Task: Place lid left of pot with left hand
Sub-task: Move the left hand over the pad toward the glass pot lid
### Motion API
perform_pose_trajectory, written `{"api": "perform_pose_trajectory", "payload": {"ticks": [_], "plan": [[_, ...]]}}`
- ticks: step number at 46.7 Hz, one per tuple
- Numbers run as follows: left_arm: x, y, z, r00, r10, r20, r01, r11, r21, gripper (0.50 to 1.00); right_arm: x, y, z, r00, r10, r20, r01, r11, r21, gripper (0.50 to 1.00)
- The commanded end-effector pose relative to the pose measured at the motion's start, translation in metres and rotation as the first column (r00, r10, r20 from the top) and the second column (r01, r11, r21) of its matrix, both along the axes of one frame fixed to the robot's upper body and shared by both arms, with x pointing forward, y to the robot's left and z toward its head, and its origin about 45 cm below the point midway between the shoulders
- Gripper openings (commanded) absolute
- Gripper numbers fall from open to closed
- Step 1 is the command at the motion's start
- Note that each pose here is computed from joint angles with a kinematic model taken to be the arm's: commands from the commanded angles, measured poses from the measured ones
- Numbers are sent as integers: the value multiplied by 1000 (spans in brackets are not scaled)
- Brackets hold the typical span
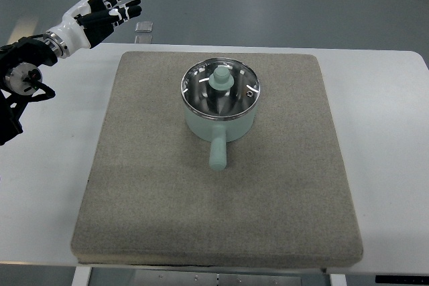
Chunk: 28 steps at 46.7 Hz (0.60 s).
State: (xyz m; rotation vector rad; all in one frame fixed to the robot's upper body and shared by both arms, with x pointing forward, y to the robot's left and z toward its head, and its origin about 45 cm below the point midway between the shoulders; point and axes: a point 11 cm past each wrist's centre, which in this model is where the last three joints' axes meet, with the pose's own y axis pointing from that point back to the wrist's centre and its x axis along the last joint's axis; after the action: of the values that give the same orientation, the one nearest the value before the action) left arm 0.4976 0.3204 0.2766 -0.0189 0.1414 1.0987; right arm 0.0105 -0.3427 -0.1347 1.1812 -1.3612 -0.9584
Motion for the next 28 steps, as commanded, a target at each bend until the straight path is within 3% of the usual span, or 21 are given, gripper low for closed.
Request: {"api": "perform_pose_trajectory", "payload": {"ticks": [1,8,13,28], "plan": [[0,-3,1,999,-31,20,30,995,93,996,0,0,0,1000,0,0,0,1000,0,921],[-1,-4,9,993,-98,71,77,963,256,996,0,0,0,1000,0,0,0,1000,0,921],[1,3,34,983,-137,124,86,931,355,996,0,0,0,1000,0,1,0,1000,0,921],[-5,-25,55,932,-344,110,223,788,574,996,0,0,0,1000,0,1,0,1000,0,921]]}}
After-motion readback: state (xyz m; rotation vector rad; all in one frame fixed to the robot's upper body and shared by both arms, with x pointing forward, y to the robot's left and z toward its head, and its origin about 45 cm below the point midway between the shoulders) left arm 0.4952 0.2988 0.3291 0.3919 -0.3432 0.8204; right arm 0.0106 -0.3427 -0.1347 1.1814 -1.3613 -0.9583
